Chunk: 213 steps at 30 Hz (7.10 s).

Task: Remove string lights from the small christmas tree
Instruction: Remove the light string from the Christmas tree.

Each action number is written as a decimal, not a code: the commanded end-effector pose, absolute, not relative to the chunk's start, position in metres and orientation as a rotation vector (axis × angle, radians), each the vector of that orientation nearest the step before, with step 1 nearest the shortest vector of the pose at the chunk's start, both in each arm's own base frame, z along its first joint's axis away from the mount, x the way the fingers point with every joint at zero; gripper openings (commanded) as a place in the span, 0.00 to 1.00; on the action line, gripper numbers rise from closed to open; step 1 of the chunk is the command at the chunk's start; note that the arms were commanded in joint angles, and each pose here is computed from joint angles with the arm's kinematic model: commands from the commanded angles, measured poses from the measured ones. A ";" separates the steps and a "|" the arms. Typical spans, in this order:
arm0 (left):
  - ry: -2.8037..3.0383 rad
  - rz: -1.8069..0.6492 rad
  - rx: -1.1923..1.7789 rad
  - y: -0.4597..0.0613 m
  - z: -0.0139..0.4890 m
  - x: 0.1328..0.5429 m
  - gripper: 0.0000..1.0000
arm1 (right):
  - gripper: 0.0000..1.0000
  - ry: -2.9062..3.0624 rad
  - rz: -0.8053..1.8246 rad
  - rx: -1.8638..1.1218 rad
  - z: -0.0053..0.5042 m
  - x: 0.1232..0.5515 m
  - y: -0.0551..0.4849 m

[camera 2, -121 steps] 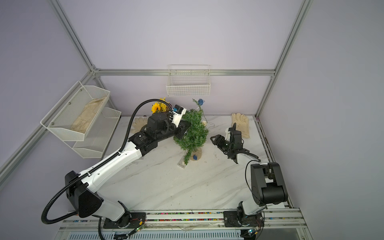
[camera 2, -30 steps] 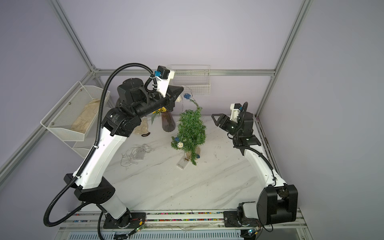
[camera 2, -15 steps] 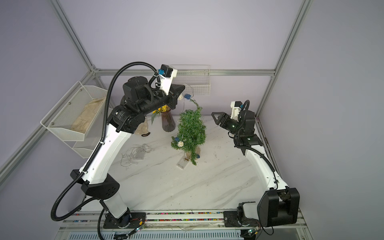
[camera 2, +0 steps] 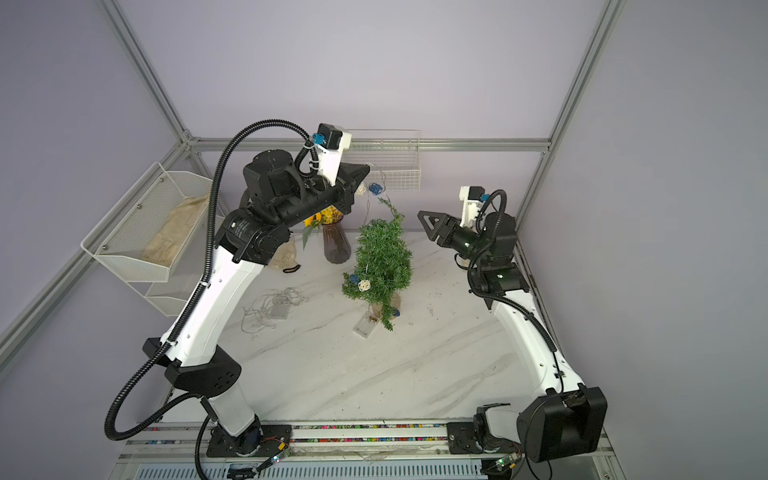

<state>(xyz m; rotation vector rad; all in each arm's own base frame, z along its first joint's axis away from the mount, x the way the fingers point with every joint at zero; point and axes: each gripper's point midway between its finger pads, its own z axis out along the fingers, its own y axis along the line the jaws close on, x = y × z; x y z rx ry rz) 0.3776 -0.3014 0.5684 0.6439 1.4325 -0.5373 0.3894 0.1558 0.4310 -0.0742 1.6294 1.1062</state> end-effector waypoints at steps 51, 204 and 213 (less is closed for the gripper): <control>1.409 -0.544 0.594 -0.266 0.582 0.355 0.00 | 0.54 1.404 1.119 -0.461 0.479 0.307 0.303; 1.800 -0.786 0.406 -0.278 0.342 0.398 0.45 | 0.00 0.928 0.964 -0.091 0.617 0.443 0.327; 1.733 -0.668 0.405 -0.253 0.348 0.383 0.51 | 0.00 1.001 1.026 -0.093 0.578 0.478 0.359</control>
